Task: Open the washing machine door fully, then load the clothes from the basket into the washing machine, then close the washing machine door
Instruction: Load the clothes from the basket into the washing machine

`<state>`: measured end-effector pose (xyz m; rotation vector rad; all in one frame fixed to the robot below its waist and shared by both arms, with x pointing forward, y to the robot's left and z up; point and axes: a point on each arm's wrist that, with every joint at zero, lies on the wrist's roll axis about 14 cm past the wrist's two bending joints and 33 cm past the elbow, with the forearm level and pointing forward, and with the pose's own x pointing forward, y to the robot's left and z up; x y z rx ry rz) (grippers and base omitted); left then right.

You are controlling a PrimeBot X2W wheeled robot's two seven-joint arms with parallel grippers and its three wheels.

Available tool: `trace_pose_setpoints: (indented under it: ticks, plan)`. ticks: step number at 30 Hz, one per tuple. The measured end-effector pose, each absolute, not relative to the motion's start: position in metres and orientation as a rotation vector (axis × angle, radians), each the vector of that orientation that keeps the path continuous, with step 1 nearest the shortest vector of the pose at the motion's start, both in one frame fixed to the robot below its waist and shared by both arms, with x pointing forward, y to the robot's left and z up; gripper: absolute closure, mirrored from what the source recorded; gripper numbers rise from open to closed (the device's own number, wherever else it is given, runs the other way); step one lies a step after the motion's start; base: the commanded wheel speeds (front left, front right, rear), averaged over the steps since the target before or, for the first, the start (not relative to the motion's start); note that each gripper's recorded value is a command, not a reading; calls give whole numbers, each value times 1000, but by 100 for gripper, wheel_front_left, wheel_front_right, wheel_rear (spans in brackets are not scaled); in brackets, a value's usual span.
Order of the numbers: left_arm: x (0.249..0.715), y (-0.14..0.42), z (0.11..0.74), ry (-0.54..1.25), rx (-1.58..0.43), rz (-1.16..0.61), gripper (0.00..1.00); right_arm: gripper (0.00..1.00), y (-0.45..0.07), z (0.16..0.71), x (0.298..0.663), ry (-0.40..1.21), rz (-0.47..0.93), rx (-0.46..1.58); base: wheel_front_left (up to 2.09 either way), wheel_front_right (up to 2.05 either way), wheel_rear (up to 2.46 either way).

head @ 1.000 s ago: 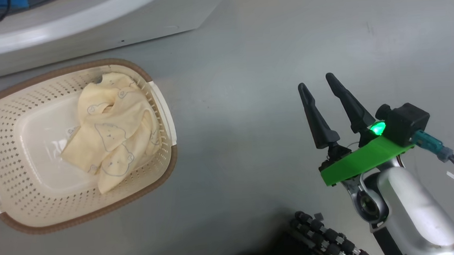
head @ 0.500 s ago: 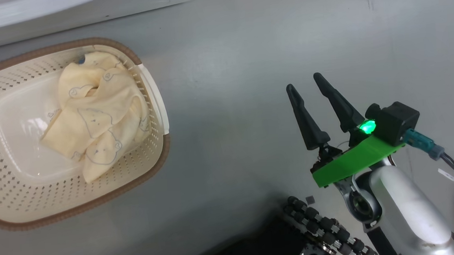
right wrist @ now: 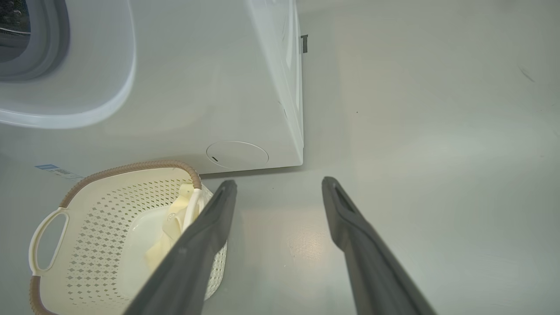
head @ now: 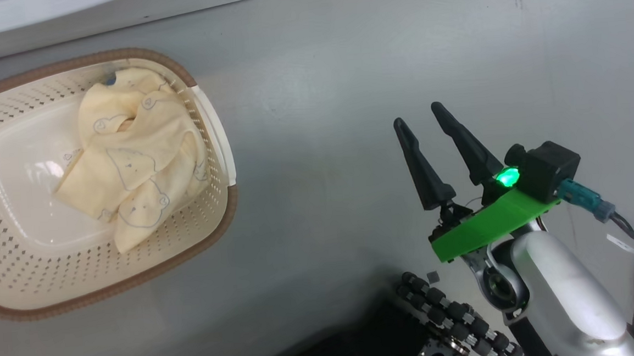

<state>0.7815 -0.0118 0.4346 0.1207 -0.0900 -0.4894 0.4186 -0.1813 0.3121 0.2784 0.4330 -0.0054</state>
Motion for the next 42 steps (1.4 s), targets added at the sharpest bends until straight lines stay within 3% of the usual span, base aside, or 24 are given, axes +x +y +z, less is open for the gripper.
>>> trace_pose_setpoints:
  ticks: [1, 7, 26, 42]
  plan:
    - [781, -9, 428, -59, 118, -482, 0, 0, -181, 313, 419, 431, -3, 280, 0, 0, 0]
    - [776, -4, 411, 58, 104, -467, 0, 0, -178, 315, 424, 418, 6, 286, 0, 0, 0]
    - [734, -17, 447, 58, 33, -492, 0, 0, -170, 354, 443, 299, 47, 288, 0, 0, 0]
    - [665, 0, 465, 88, -63, -472, 0, 0, -170, 405, 446, 171, 76, 274, 0, 0, 0]
